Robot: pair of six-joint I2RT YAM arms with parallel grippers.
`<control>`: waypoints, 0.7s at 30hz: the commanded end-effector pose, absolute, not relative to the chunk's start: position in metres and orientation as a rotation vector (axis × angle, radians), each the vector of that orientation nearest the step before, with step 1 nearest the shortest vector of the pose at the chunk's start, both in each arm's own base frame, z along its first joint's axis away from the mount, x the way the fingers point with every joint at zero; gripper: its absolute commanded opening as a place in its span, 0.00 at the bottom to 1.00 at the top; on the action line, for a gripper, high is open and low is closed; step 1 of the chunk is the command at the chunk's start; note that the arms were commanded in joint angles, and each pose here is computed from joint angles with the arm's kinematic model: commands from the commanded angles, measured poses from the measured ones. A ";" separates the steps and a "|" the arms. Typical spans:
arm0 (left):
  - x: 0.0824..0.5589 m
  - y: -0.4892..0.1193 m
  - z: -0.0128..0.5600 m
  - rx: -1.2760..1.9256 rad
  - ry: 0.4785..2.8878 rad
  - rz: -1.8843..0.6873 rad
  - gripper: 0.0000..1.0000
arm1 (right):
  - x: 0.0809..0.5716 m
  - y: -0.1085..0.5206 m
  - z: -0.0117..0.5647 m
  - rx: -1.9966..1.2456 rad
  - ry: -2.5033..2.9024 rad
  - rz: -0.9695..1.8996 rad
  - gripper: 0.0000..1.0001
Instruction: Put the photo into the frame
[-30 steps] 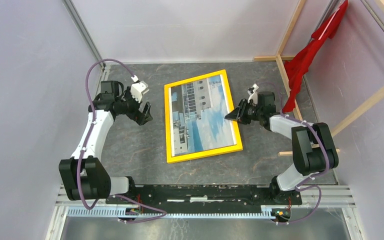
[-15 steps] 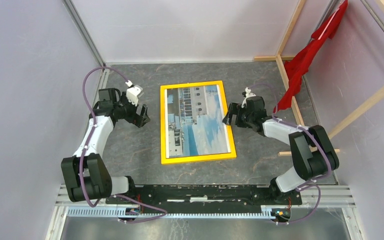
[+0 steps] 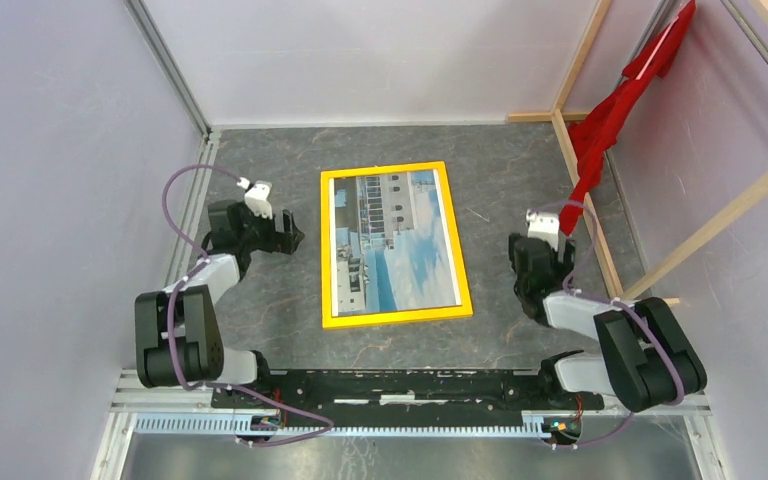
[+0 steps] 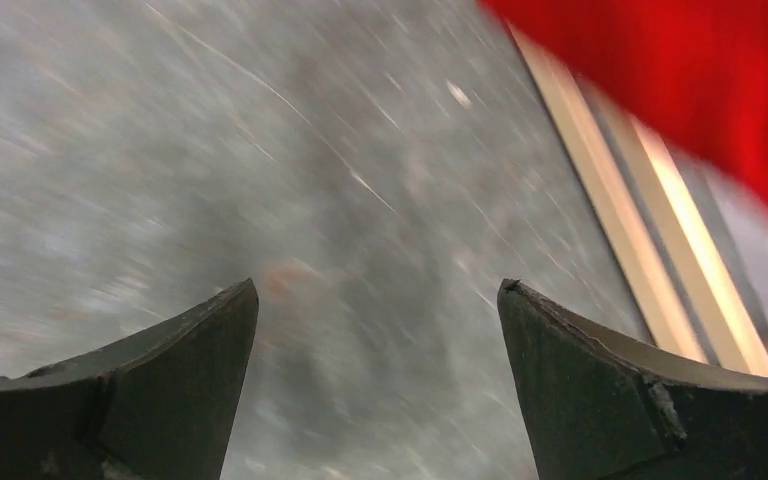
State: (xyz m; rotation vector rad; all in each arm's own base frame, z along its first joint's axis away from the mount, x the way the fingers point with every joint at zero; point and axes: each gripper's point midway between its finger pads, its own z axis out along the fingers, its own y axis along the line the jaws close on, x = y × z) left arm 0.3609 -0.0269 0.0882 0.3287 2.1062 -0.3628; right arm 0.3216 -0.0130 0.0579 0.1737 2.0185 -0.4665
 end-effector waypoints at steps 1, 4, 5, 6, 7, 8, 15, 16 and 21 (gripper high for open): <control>0.391 -0.015 0.098 0.176 1.910 -0.301 1.00 | 0.303 -0.058 0.080 0.336 1.801 -0.674 0.98; 0.393 -0.008 0.096 0.144 1.825 -0.246 1.00 | 0.292 -0.072 0.074 0.378 1.791 -0.757 0.98; 0.393 -0.009 0.095 0.143 1.806 -0.246 1.00 | 0.289 -0.076 0.076 0.389 1.766 -0.765 0.98; 0.391 -0.011 0.093 0.152 1.790 -0.251 1.00 | 0.288 -0.077 0.078 0.375 1.755 -0.775 0.98; 0.390 -0.012 0.096 0.135 1.757 -0.267 1.00 | 0.286 -0.079 0.084 0.377 1.716 -0.760 0.98; 0.386 -0.015 0.096 0.138 1.730 -0.273 1.00 | 0.283 -0.080 0.088 0.382 1.684 -0.746 0.98; 0.369 -0.022 0.103 0.188 1.640 -0.250 1.00 | 0.276 -0.064 0.091 0.229 1.614 -0.580 0.98; 0.365 -0.020 0.106 0.172 1.619 -0.228 1.00 | 0.275 -0.058 0.093 0.181 1.599 -0.544 0.98; 0.350 -0.021 0.107 0.151 1.530 -0.154 1.00 | 0.262 -0.045 0.110 0.068 1.495 -0.464 0.98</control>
